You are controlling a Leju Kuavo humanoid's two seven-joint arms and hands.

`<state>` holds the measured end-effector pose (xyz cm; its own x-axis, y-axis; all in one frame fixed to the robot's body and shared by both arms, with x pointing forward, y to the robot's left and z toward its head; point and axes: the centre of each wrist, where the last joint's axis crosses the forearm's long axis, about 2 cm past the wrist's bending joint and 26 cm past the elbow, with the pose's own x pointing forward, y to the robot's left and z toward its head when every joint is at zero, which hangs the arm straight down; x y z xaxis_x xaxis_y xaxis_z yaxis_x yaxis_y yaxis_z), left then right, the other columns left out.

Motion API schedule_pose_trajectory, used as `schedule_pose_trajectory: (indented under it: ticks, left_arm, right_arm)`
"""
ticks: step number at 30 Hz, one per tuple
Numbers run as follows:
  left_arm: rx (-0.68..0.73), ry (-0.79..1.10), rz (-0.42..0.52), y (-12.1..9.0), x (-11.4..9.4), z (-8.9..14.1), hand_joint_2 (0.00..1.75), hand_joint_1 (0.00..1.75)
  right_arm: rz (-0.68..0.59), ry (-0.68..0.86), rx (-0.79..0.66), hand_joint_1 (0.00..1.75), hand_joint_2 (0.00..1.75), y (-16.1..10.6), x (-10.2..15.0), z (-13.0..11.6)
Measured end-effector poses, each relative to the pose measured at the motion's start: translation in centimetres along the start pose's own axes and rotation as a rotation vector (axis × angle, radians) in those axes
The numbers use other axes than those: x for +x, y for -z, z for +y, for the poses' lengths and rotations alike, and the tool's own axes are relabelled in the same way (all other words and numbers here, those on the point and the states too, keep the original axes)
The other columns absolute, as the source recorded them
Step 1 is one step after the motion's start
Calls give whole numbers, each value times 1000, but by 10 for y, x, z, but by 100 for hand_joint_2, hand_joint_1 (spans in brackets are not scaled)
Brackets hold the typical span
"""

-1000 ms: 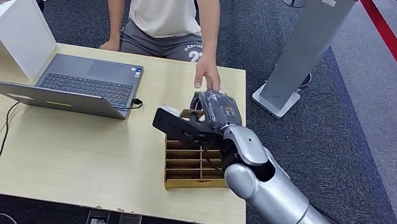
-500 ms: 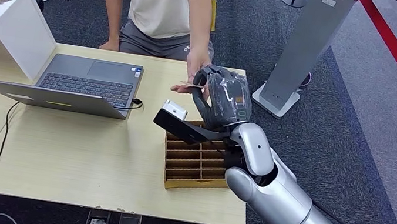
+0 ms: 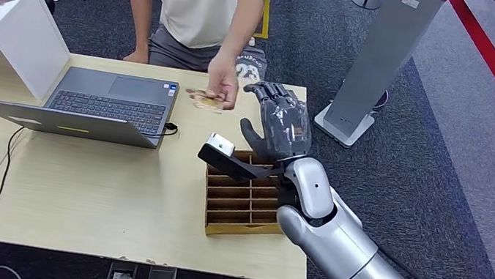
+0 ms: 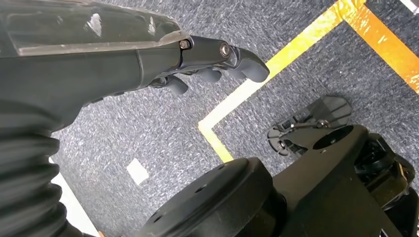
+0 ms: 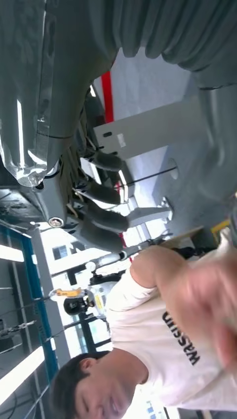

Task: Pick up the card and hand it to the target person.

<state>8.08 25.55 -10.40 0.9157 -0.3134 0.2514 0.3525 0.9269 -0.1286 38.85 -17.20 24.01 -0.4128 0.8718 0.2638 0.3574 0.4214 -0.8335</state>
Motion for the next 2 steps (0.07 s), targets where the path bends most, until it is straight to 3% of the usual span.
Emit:
schedule_pose_trajectory:
  ticks: [2]
  left_arm:
    - [5,-2,0,0,0,0,0,0]
  right_arm:
    - [6,53,9,0,175,-2,-2,3]
